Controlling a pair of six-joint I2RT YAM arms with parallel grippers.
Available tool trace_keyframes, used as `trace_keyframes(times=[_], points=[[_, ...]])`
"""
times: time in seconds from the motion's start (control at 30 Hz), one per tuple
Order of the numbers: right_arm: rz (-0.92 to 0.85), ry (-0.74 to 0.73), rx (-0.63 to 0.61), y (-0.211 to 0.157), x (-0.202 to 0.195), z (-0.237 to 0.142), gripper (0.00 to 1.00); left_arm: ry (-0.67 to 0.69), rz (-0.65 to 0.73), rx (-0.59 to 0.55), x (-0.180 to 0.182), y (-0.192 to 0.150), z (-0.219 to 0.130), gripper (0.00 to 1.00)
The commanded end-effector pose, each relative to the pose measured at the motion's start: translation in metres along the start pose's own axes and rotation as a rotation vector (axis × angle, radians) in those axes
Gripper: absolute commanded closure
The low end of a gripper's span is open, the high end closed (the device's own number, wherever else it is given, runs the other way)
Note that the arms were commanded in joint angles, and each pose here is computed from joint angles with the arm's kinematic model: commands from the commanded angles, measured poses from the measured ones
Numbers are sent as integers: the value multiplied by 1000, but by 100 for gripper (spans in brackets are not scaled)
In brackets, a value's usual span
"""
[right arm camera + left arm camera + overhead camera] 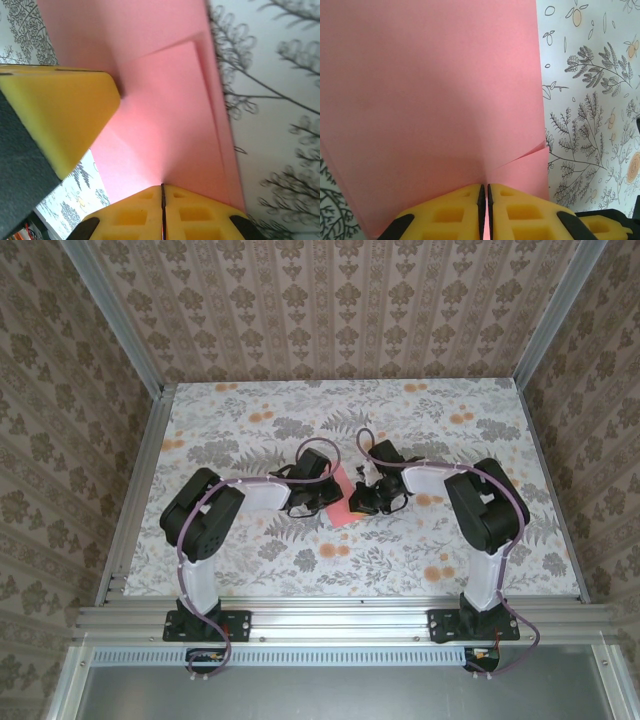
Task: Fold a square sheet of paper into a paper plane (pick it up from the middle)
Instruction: Fold the triangle a second time at the center of the table.
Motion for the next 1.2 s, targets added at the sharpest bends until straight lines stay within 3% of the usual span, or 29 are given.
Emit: trace_keyframes(times=[0.0,0.5,0.9,1.17], points=[[58,-30,53,-20,-17,-5,89,151,-44,27,46,-10,9,86],[168,54,38,-24,-44,-21,87,169,-38,35,50,-12,10,87],[159,-51,24,-22,-57,-42,87,161,-26,43,45,-11,10,87],[-27,-14,-71,0,-19,-58,65,120,86,45,13,-6,-1,87]])
Point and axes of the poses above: each hand's point on the last joint's axis, 136 mm out from that joint toward the fingers, its own z axis out along the fingers, its own x axis along the line the jaws close on, y = z × x, the point moved 3 cm from there along -z, back along the fingers, and after that the axes turned 3 degrees about -z, right-handed, at the moved point
